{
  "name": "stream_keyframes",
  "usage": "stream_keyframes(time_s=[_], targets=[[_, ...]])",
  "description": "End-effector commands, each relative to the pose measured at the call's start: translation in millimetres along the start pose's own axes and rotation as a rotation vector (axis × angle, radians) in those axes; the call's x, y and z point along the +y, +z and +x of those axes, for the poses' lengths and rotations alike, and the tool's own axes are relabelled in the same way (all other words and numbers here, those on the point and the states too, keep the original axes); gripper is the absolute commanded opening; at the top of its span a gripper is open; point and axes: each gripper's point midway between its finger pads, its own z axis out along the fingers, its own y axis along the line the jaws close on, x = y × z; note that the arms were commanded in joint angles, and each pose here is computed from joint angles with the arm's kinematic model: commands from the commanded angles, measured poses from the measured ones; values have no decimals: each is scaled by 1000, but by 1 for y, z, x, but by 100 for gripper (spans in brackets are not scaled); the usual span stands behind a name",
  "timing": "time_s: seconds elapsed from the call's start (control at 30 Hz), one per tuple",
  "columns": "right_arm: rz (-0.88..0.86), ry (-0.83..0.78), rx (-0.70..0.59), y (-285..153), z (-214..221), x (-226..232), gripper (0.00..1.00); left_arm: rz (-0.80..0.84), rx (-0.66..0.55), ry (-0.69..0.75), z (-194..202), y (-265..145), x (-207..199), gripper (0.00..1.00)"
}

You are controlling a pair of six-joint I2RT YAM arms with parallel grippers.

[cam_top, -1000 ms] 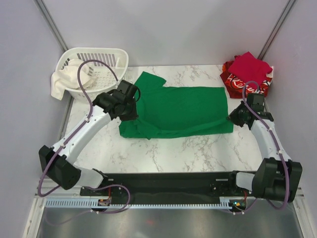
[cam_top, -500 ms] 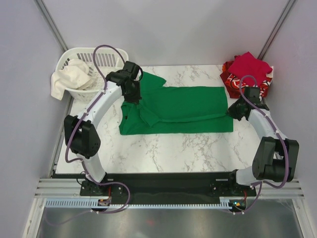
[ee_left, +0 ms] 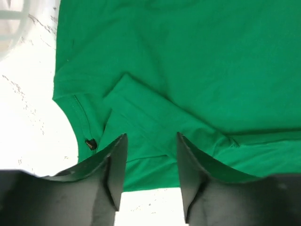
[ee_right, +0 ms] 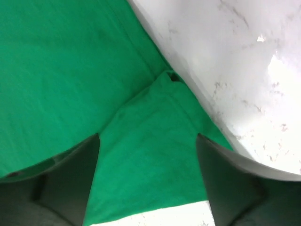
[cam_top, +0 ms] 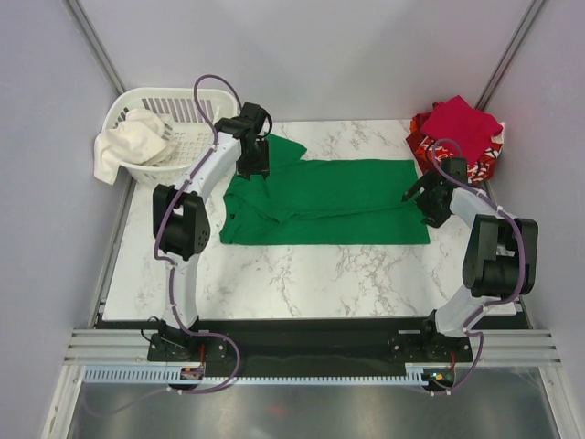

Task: Fold and stack the t-shirts
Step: Fold the tshirt

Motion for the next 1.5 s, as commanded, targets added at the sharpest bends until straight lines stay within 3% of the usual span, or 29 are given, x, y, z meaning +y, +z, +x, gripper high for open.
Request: stream_keyframes(time_s=[0.0,0.03,0.17,0.23,0.27,0.5,0.7,0.9,1.17,1.27,1.47], targets=[[-73,-38,-122,-15,-40,34,94,-21,-104,1,-30,-36,5,55],[-60,-44,-132,-19,-43,34,97,-20,-131,-9,-35,-46,5,60],[-49,-89,-254,-57,-63,44,98,-20,-217,-8,-39,-91,6,62],[-53,-120,-276,-69,-59,46,98,-42,-160,-10,-10,-87,12,62],[-59,-135,-283,-77,-50,45,98,-34,-184,-19,-2,-105,14,62],[-84,-104,-229,-79,13,1,98,68,-50,-86,116,-71,27,61],[-128,-66,-31,-47,52,-20,98,101,-8,-164,158,-37,36,64],[-103,-56,-26,-37,53,-32,98,35,-9,-243,159,-21,52,74],[-102,25,42,-15,59,-46,98,-103,-4,-306,155,11,77,74],[-78,53,42,-10,57,-55,98,-140,35,-333,158,26,88,71],[-40,80,19,-9,54,-66,92,-154,74,-379,160,38,103,52]])
